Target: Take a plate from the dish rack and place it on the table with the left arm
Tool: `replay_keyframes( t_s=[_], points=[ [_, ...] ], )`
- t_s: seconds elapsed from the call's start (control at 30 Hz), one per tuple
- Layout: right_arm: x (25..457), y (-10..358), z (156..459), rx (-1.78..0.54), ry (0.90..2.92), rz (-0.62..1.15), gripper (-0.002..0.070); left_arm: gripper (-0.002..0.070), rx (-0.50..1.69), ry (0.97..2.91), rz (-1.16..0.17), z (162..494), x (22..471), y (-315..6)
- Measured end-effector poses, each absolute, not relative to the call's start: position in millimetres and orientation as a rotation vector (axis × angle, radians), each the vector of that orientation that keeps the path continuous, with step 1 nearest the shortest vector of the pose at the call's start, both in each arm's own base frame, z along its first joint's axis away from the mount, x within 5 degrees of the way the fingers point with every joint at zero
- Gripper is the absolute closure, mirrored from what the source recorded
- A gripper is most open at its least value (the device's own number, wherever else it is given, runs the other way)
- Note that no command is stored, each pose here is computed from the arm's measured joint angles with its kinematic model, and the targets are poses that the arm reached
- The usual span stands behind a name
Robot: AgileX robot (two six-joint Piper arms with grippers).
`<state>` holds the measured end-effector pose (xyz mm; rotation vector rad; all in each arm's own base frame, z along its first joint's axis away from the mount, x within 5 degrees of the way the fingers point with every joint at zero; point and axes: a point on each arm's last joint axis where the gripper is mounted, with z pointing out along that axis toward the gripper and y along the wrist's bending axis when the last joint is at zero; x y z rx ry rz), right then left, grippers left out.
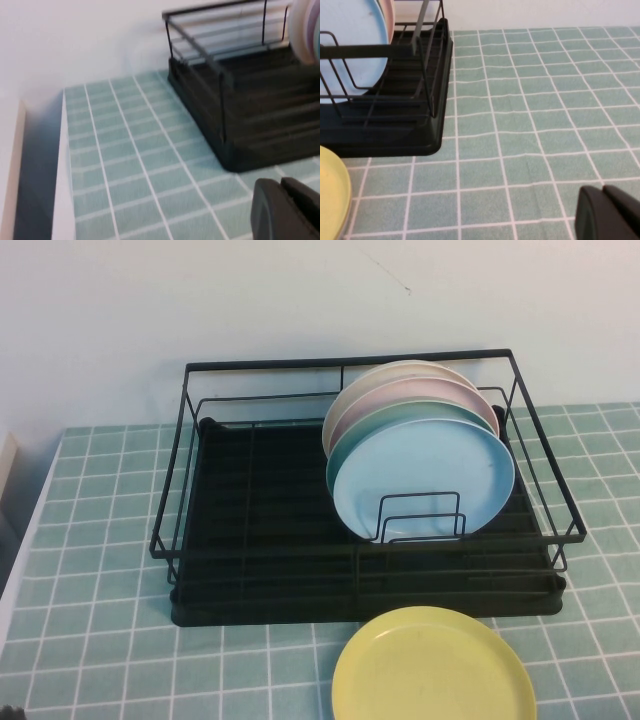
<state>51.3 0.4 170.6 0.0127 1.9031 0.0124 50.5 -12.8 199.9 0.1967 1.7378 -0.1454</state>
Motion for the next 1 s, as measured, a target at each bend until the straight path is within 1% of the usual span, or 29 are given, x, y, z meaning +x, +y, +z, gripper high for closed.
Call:
replay_keyframes(
  t_s=[0.07,0.13,1.0],
  points=[
    [51.3,0.4,170.6,0.013,1.903,0.012,0.0678,0.0677,0.189,1.798,-0.134,181.2,52.1,-12.3],
    [51.3,0.4,170.6,0.013,1.903,0.012,0.0678,0.0677,0.192,1.828,-0.131,176.1,51.9,-12.3],
    [51.3,0.4,170.6,0.013,1.903,0.012,0.0678,0.0677,0.167,1.843,-0.145,175.4,51.4,-12.1]
  ],
)
